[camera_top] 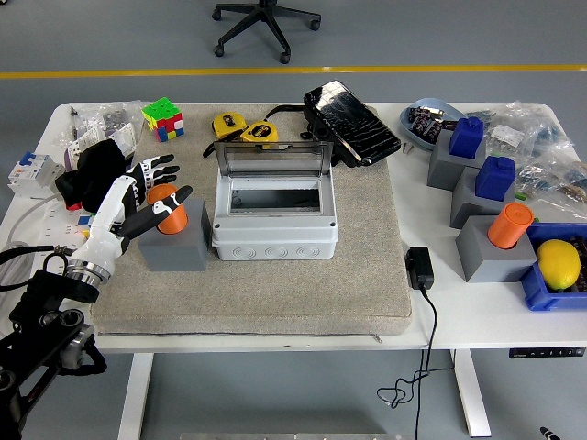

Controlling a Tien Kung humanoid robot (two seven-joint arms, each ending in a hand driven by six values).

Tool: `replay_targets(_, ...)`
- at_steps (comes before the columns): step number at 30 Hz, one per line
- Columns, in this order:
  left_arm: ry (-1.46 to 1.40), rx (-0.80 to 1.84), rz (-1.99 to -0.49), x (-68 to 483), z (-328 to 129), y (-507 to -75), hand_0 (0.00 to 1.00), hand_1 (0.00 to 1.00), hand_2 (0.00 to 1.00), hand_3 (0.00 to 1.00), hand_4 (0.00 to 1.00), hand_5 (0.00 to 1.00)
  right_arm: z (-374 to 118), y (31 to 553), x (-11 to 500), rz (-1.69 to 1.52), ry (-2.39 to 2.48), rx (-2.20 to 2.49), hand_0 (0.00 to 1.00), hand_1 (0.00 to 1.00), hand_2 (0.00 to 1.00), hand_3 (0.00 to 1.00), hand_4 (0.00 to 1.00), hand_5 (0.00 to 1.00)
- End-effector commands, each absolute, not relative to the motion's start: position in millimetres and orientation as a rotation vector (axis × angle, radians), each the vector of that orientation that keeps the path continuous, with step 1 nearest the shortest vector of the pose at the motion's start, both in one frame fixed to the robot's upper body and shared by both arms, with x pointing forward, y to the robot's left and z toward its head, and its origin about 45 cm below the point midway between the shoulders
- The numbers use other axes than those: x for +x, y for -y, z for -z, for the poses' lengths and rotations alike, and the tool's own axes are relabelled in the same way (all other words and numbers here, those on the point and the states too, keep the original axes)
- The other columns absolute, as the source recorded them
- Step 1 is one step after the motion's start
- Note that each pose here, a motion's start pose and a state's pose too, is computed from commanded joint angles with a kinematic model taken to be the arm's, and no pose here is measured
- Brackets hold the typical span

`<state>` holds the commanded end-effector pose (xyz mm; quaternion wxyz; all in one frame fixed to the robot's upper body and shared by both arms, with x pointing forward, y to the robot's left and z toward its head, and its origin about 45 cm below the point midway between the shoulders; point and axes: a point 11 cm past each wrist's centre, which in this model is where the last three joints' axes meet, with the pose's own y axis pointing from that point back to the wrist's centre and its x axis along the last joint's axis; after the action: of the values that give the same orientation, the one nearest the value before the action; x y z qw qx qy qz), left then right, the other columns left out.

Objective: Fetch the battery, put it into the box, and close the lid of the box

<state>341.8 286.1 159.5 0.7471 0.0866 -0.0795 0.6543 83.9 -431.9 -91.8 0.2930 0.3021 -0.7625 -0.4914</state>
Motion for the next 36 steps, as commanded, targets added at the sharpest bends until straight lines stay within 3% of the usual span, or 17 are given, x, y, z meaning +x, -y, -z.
replay_targets(2,0.173,0.191,-1.425,342,-159,-286,0.754,0.661,0.646,0.744,0.998,0.370,92,432,84,1.309,2.031,0.805,0.580,0.643,0.652,0.539,0.860,0.404)
replay_targets(3,0.173,0.191,-1.421,342,-159,-285,0.665,0.614,0.576,0.675,0.998,0.237,92,432,84,1.309,2.031,0.805,0.580,0.644,0.652,0.539,0.860,0.404)
replay_targets(8,0.166,0.194,-1.407,341,-156,-282,0.665,0.614,0.576,0.675,0.998,0.237,92,432,84,1.310,2.030,0.806,0.580,0.644,0.652,0.539,0.860,0.404)
replay_targets(9,0.163,0.194,-1.405,341,-155,-281,0.646,0.583,0.529,0.599,0.998,0.152,92,431,84,1.310,2.030,0.807,0.579,0.643,0.652,0.539,0.860,0.403)
replay_targets(14,0.140,0.179,-1.405,342,-153,-280,0.646,0.583,0.529,0.599,0.998,0.152,92,431,84,1.309,2.030,0.808,0.579,0.643,0.652,0.539,0.860,0.403)
replay_targets(15,0.136,0.175,-1.406,342,-152,-280,0.627,0.544,0.488,0.570,0.998,0.073,92,431,84,1.309,2.029,0.808,0.579,0.643,0.652,0.539,0.861,0.403)
replay_targets(20,0.095,0.143,-1.415,344,-151,-277,0.627,0.544,0.488,0.570,0.998,0.073,92,432,83,1.309,2.027,0.807,0.579,0.643,0.652,0.539,0.861,0.403)
replay_targets(21,0.083,0.136,-1.416,345,-150,-277,0.546,0.466,0.457,0.533,0.980,0.002,92,432,83,1.309,2.028,0.806,0.580,0.643,0.652,0.539,0.860,0.404)
replay_targets(26,0.033,0.104,-1.429,348,-148,-276,0.546,0.466,0.457,0.533,0.980,0.002,92,432,84,1.308,2.029,0.806,0.580,0.643,0.652,0.539,0.860,0.404)
replay_targets(27,0.021,0.096,-1.433,348,-147,-276,0.414,0.371,0.393,0.442,0.769,0.002,92,432,84,1.308,2.028,0.806,0.579,0.643,0.652,0.539,0.860,0.404)
replay_targets(32,-0.022,0.065,-1.439,351,-146,-272,0.414,0.371,0.393,0.442,0.769,0.002,92,432,84,1.306,2.027,0.806,0.579,0.643,0.652,0.539,0.860,0.404)
replay_targets(33,-0.030,0.059,-1.441,351,-146,-272,0.277,0.244,0.284,0.353,0.601,0.002,92,432,83,1.305,2.028,0.806,0.579,0.644,0.652,0.539,0.860,0.403)
replay_targets(36,-0.043,0.045,-1.451,351,-145,-271,0.277,0.244,0.284,0.353,0.601,0.002,92,432,83,1.305,2.026,0.804,0.579,0.644,0.652,0.539,0.860,0.403)
